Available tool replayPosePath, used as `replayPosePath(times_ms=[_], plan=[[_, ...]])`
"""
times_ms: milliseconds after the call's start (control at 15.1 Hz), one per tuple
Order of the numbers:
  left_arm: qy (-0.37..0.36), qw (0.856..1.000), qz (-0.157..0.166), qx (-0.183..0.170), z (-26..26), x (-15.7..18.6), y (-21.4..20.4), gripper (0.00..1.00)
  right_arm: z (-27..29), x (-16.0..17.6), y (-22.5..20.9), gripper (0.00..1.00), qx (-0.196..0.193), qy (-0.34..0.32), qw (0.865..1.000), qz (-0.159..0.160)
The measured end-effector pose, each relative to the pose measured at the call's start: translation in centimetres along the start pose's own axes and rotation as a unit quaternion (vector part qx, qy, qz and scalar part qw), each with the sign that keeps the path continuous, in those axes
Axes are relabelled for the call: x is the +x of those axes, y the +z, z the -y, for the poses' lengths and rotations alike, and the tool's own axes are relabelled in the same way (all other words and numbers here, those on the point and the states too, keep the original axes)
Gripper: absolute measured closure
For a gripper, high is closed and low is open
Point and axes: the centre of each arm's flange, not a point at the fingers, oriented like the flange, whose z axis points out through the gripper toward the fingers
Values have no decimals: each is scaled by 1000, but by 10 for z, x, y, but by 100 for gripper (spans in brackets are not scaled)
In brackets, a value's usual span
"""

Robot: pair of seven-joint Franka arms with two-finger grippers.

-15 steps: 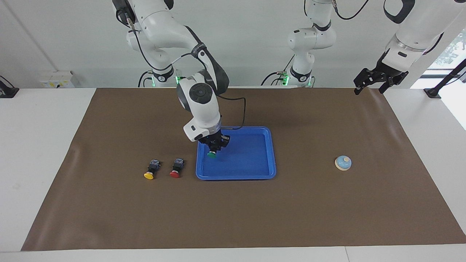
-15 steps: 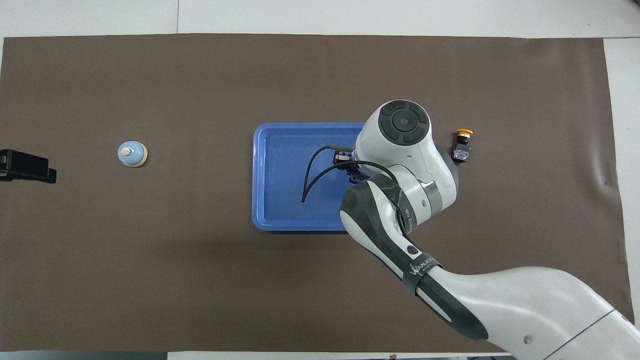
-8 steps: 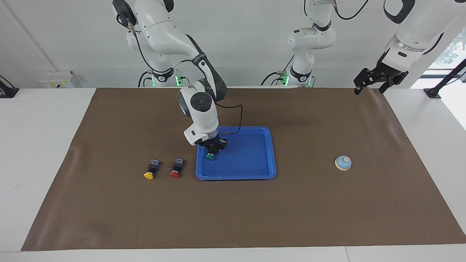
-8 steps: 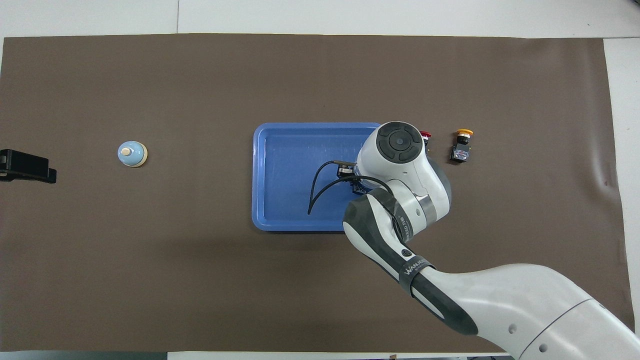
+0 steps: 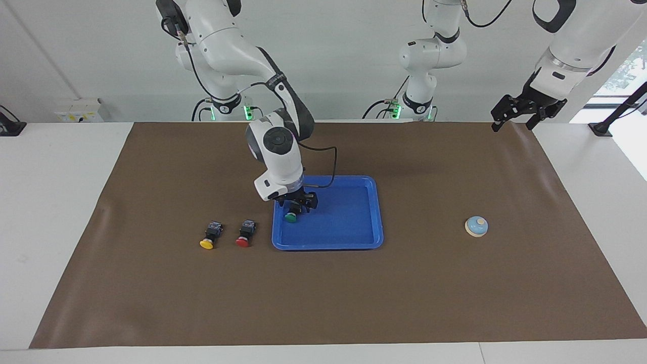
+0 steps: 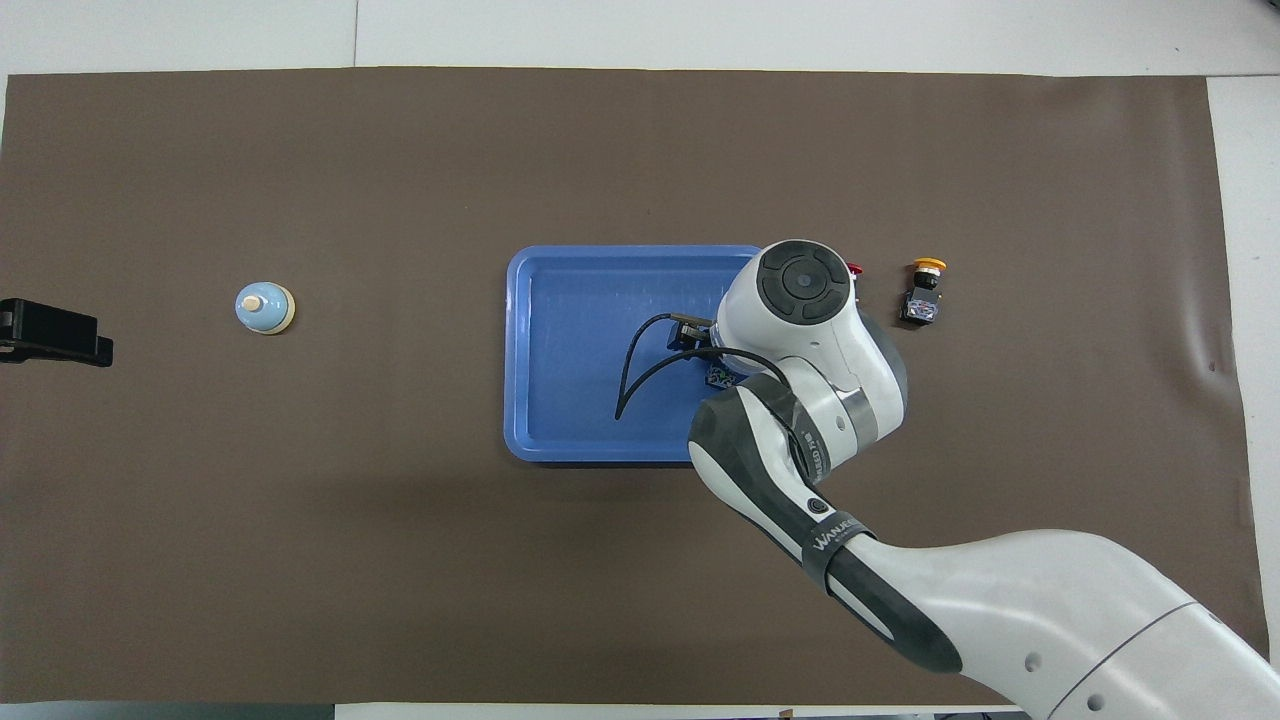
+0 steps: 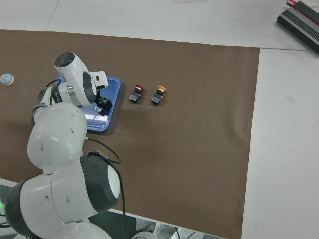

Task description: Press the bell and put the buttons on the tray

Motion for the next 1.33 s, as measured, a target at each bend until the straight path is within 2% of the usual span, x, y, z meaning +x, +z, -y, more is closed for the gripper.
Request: replayPosePath(times_ms=[332,465,863,1327], plan=[[0,1000,0,0,0,0,0,0,-25,32,-93,0,-4,38,999,-14],[0,1000,0,0,0,0,0,0,-43,48,-106,0,-1,56,998,-20],[0,1000,0,0,0,0,0,0,-100,89,-81,0,-14,53,998,-21],[0,1000,0,0,0,0,0,0,-102,90,-16,0,-21,19,998,-57]])
